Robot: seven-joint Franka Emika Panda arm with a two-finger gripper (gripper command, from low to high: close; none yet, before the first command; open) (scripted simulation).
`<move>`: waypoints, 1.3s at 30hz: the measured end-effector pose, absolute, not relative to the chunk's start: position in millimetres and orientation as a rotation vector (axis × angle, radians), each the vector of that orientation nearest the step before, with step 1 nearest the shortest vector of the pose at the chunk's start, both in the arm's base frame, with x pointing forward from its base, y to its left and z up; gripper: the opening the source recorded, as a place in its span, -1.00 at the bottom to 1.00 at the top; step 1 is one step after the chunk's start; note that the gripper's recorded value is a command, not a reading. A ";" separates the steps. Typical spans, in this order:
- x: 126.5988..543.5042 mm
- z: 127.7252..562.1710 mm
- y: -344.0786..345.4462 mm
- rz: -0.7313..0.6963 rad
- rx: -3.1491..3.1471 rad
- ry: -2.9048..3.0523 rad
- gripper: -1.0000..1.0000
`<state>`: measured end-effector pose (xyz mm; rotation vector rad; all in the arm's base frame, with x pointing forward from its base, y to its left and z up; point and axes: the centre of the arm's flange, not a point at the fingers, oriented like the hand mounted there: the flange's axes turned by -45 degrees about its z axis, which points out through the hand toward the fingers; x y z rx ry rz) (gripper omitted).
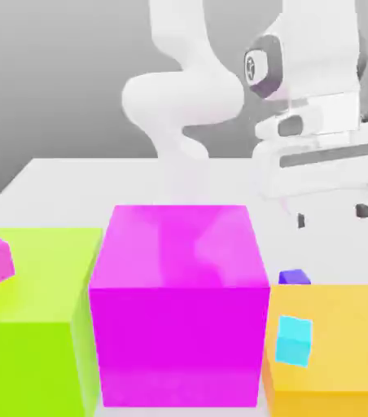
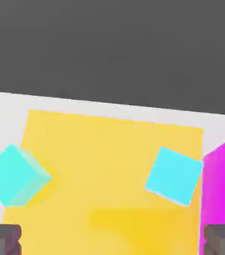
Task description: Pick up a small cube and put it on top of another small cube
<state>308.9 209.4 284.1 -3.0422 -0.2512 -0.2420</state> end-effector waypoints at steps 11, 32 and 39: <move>223.8 133.2 218.0 0.001 -3.122 -0.336 0.00; 258.6 204.5 242.4 -0.003 -3.103 -0.518 -1.00; 325.6 240.9 287.8 -0.001 -3.027 -0.872 -1.00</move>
